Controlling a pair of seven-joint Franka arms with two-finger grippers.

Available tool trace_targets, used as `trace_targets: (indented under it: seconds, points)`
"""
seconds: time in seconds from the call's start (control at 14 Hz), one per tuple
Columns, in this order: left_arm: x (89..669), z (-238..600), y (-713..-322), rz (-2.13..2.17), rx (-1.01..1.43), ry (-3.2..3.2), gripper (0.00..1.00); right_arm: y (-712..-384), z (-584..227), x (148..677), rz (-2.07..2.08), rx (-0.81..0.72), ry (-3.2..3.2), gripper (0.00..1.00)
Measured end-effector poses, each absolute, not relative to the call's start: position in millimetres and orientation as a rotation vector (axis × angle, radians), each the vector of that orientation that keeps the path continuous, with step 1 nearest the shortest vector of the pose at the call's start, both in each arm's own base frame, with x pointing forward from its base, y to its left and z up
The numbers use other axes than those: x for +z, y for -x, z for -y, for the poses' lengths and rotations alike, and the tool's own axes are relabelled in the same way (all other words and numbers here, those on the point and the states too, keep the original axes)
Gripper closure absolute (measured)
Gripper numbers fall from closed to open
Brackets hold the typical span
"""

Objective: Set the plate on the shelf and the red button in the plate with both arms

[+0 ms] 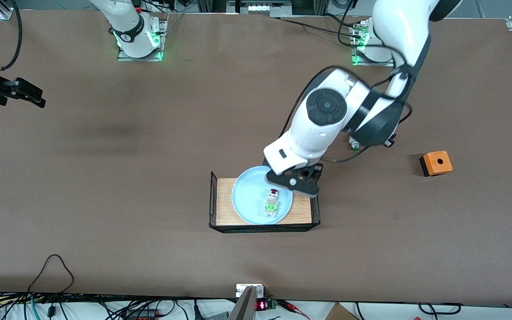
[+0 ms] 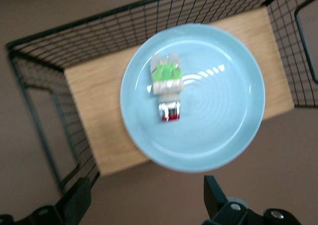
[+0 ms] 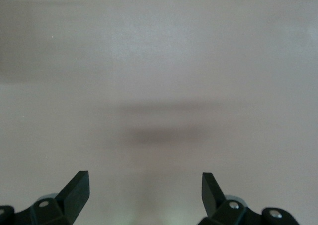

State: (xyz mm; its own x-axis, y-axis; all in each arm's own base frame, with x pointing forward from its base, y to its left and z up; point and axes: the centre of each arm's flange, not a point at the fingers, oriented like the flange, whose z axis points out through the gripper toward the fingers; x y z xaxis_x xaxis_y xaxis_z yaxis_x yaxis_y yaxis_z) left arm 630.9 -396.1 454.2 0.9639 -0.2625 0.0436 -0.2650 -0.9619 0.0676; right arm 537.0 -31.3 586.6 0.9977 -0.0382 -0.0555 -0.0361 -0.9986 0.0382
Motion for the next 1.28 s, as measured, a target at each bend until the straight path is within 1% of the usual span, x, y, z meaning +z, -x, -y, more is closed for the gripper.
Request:
trace_targets:
  seconds: [0.21,0.36,0.64,0.78,1.07,1.14,1.28]
  points:
    - [496,374,-605,0.412,-0.102,-3.115,0.0,-537,31,587,0.052,-0.086,-3.103,0.0]
    - [512,348,-596,0.379,-0.234,-3.164,0.0,-537,31,587,0.052,-0.083,-3.103,0.0]
    - [535,271,-599,0.225,-0.437,-3.214,0.0,-538,29,587,0.047,-0.082,-3.103,0.0]
    - [548,236,-598,0.232,-0.509,-3.209,0.0,-538,28,587,0.042,-0.082,-3.103,0.0]
    - [567,177,-596,0.29,-0.544,-3.179,0.0,-538,26,587,0.036,-0.081,-3.103,0.0]
    - [571,156,-598,0.294,-0.526,-3.171,0.0,-538,26,587,0.036,-0.081,-3.103,0.0]
    - [581,115,-602,0.289,-0.389,-3.156,0.0,-538,26,587,0.036,-0.081,-3.103,0.0]
